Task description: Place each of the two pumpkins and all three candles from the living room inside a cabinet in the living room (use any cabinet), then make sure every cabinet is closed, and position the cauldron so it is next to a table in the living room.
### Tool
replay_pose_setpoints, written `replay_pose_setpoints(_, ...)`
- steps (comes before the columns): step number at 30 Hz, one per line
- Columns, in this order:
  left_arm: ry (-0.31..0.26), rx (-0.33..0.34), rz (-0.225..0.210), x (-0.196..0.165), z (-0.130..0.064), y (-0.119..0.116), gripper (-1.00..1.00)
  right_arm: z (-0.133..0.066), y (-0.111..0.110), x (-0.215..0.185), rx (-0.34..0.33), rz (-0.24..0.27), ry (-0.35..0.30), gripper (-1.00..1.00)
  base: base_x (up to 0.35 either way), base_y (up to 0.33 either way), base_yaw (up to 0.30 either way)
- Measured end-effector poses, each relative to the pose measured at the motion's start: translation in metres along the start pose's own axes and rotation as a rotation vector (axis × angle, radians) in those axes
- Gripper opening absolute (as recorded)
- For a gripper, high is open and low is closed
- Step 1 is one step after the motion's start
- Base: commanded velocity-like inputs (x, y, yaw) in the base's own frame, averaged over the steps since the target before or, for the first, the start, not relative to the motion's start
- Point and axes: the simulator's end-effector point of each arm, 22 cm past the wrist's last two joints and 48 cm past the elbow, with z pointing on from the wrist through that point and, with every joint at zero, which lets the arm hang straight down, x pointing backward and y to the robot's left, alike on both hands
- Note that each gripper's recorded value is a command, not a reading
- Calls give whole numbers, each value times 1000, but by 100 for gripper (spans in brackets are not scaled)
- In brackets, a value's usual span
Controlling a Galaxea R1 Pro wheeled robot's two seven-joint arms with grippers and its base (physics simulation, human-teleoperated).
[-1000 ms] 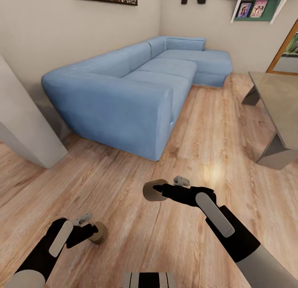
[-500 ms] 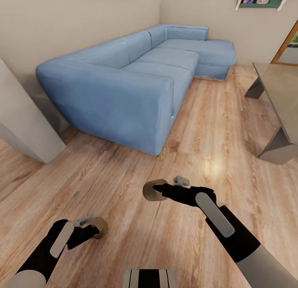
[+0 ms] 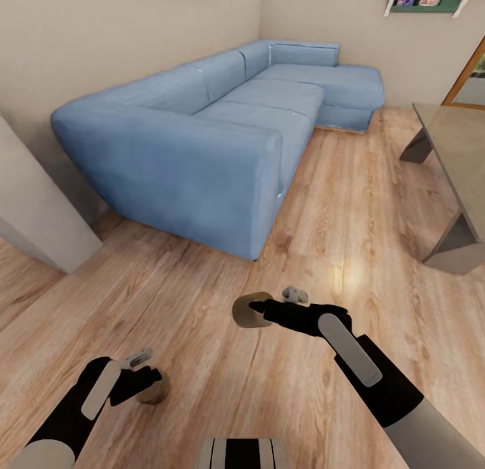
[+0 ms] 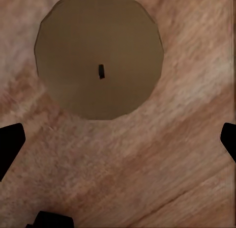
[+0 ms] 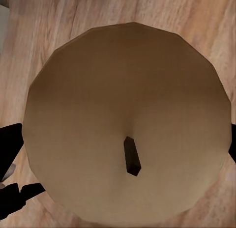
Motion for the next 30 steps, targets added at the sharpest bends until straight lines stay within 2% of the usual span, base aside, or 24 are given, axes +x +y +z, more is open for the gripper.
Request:
replay_pose_setpoints(11,0,-1,2,0,0,0,100,0,1,0,-2,0,-1,-100,71,-3,0)
replay_pose_setpoints(30,0,-1,2,0,0,0,100,-1,1,-1,-3,-1,-2,-100,84,85,0)
